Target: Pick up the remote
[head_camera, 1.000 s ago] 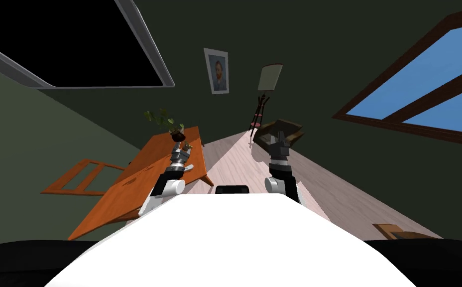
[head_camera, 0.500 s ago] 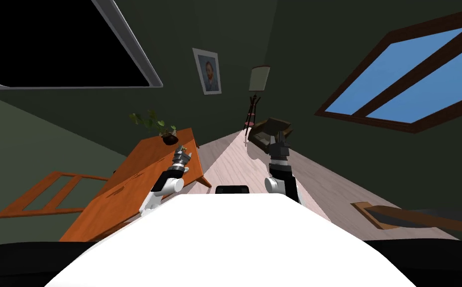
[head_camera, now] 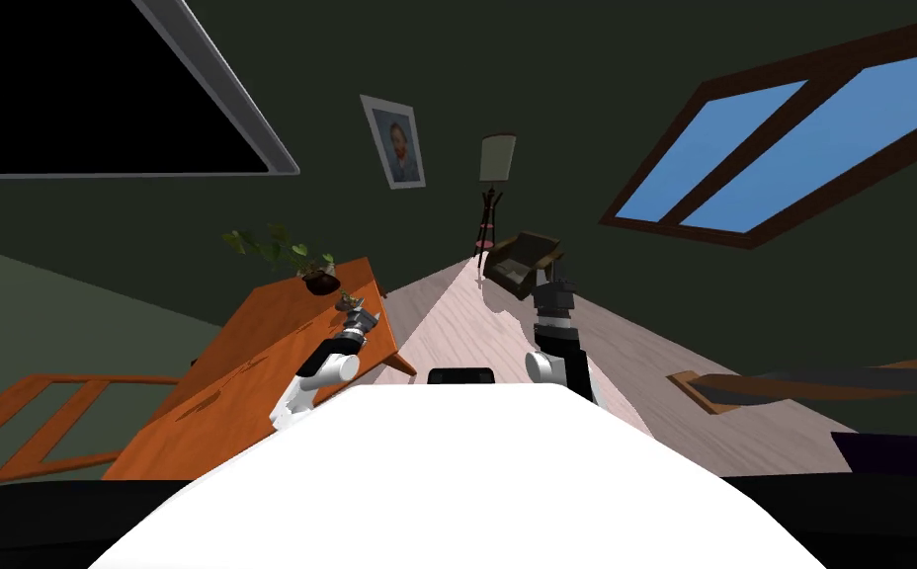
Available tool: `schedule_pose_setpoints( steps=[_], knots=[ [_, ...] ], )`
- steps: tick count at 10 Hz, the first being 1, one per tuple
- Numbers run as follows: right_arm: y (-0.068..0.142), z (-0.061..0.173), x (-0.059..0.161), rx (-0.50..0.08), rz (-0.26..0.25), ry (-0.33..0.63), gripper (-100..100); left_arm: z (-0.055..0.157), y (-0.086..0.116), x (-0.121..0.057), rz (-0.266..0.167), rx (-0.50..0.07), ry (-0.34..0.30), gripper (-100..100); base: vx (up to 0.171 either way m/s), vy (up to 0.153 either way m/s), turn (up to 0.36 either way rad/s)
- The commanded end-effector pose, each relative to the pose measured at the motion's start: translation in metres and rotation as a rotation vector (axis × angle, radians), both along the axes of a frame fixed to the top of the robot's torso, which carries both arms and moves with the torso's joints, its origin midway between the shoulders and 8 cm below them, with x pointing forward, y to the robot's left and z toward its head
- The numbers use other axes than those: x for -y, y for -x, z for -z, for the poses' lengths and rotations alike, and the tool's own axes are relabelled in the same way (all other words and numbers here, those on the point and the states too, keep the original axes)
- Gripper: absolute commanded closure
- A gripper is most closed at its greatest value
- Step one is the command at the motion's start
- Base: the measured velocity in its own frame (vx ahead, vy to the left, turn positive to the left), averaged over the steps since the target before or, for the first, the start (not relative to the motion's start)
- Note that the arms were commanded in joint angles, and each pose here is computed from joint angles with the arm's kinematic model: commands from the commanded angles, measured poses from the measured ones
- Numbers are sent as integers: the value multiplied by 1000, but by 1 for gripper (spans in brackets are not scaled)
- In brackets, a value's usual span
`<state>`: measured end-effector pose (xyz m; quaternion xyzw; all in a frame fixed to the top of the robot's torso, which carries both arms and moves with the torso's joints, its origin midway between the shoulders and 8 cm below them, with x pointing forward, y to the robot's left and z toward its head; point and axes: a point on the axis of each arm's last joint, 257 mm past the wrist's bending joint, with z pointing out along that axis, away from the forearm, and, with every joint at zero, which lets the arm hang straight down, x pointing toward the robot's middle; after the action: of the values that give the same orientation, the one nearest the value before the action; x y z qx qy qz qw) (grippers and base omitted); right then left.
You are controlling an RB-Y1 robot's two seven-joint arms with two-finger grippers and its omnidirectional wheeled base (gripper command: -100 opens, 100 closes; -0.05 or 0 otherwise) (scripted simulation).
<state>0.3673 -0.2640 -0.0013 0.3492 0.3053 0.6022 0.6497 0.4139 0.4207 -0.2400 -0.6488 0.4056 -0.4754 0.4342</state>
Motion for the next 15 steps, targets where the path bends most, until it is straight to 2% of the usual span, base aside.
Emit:
schedule_pose_setpoints(
  steps=[1,2,3,4,7,8,9,10,11,12,13,14,15],
  knots=[
    [0,0,0,0,0,0,0,24,3,-10,-14,-69,36,-100,-12,9,-154],
    [0,0,0,0,0,0,0,27,4,-10,-14,-82,38,-100,-8,11,-92],
    [0,0,0,0,0,0,0,46,9,-20,-28,-135,65,-100,-7,13,-194],
    [0,0,0,0,0,0,0,50,10,-20,-27,-151,68,-100,-3,18,-89],
    [0,0,0,0,0,0,0,87,22,-37,-51,-275,117,-100,4,25,-118],
    [0,0,0,0,0,0,0,94,26,-39,-58,-293,122,-100,6,28,-79],
    [0,0,0,0,0,0,0,112,34,-49,-74,-353,143,-100,11,37,-138],
    [0,0,0,0,0,0,0,118,38,-50,-79,-371,147,-100,7,36,-73],
    [0,0,0,0,0,0,0,136,49,-61,-99,-429,167,-100,8,36,-115],
    [0,0,0,0,0,0,0,141,52,-60,-99,-448,171,-100,8,34,-72],
    [0,0,0,0,0,0,0,157,64,-69,-117,-512,191,-100,7,45,-106],
    [0,0,0,0,0,0,0,162,68,-70,-121,-526,195,-100,7,43,-69],
    [0,0,0,0,0,0,0,179,83,-81,-145,-589,213,-100,22,48,-106]
  ],
)
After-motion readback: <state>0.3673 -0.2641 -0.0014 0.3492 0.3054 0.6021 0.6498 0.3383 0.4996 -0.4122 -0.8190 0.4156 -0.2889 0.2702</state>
